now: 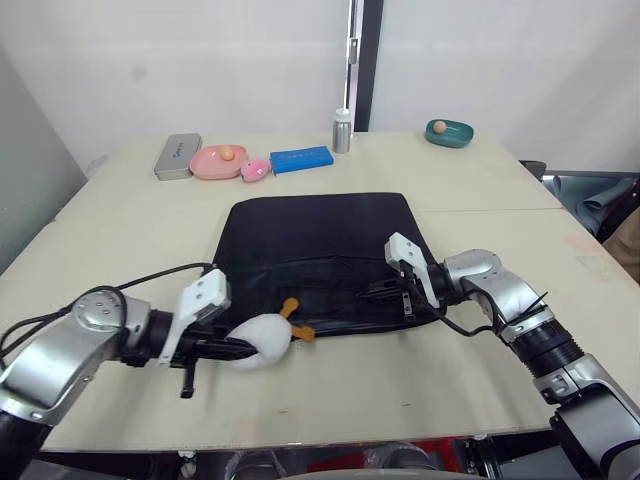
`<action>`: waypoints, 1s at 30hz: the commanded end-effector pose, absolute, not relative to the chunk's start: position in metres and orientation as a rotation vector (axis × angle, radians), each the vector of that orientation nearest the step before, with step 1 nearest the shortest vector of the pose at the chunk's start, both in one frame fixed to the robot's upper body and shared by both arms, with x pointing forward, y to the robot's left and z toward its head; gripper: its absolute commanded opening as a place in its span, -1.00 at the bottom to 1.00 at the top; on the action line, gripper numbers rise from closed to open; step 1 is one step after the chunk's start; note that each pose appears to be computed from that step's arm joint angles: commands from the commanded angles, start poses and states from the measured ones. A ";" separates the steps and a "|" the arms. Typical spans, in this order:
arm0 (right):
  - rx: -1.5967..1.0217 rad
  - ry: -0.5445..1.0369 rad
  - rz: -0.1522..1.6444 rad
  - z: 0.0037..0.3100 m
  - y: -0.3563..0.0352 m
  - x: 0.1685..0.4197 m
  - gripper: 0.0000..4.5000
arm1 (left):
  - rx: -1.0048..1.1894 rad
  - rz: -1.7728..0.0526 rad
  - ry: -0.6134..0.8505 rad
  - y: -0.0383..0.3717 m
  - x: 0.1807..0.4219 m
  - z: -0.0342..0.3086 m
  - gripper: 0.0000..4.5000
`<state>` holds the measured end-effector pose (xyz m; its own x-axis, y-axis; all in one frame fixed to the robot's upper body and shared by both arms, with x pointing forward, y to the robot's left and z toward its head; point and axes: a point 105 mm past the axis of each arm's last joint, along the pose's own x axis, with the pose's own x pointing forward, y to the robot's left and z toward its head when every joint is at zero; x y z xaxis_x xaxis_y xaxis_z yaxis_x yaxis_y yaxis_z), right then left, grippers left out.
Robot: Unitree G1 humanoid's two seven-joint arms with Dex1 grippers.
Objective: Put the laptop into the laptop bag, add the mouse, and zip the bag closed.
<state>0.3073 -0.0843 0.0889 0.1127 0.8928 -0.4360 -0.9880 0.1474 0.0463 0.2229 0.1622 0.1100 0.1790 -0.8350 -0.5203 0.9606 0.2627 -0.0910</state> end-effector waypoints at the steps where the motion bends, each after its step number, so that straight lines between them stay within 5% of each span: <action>1: -0.284 0.568 1.362 0.056 -0.096 0.301 -1.00 | 0.322 -1.418 0.430 0.140 0.213 0.120 -0.90; 30: -0.301 0.581 1.360 0.060 -0.101 0.302 -1.00 | 0.293 -1.707 0.151 0.032 0.251 0.100 -0.90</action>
<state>0.3081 -0.0886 0.0897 0.1103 0.8815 -0.4590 -0.9871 0.1512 0.0533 0.2476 0.0364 0.0926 -0.1183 -0.9476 -0.2969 0.9899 -0.1359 0.0393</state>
